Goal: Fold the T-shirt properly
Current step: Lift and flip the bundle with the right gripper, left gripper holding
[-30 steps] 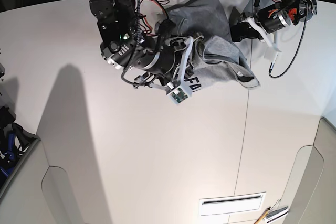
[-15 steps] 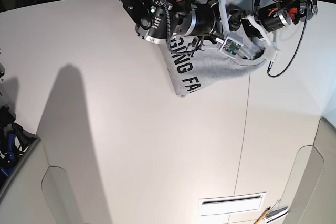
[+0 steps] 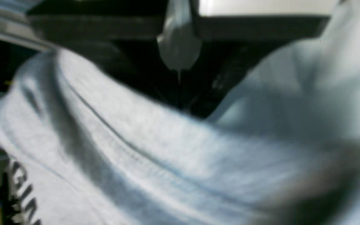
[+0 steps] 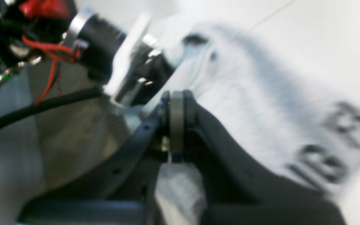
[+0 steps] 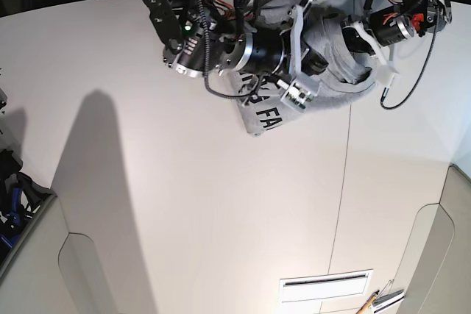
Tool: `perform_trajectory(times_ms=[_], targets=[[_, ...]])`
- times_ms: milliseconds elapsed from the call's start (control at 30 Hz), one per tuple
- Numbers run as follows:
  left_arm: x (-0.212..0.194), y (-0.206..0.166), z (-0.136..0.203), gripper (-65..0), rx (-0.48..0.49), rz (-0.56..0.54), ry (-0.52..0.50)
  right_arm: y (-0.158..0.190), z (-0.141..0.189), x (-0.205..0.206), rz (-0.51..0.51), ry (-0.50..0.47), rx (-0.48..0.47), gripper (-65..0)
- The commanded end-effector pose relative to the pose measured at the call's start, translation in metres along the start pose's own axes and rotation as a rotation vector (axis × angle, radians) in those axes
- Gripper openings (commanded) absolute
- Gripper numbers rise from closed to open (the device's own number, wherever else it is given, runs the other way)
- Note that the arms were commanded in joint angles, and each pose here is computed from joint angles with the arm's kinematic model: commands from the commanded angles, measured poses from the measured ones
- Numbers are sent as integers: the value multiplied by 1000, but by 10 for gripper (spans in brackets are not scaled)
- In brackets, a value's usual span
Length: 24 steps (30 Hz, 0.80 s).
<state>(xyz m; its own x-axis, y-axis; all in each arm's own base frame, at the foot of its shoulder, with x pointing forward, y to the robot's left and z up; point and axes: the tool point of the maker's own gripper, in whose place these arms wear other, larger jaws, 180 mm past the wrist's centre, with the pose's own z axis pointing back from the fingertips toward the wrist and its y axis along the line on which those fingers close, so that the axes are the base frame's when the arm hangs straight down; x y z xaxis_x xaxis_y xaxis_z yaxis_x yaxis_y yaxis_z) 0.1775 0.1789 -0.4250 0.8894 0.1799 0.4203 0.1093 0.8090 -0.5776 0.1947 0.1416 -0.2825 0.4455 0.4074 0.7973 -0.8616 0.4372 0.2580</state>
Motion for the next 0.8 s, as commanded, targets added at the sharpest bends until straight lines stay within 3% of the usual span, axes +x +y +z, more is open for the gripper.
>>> perform_trajectory(times_ms=[0, 233, 433, 600, 767], targets=[[7, 7, 9, -650, 23, -10, -13, -2, 8, 22, 7, -87, -11, -650], [34, 29, 51, -650, 49, 67, -160, -55, 37, 40, -25, -171, -162, -650], [57, 3, 79, -650, -143, 129, -295, -101, 45, 47, -43, -196, -274, -650], [54, -13, 66, -650, -186, 98, -250, -133, 20, 38, -79, -119, -269, -650], [35, -54, 31, -650, -305, 41, -110, -168, -7, 28, -122, -30, -261, -650]])
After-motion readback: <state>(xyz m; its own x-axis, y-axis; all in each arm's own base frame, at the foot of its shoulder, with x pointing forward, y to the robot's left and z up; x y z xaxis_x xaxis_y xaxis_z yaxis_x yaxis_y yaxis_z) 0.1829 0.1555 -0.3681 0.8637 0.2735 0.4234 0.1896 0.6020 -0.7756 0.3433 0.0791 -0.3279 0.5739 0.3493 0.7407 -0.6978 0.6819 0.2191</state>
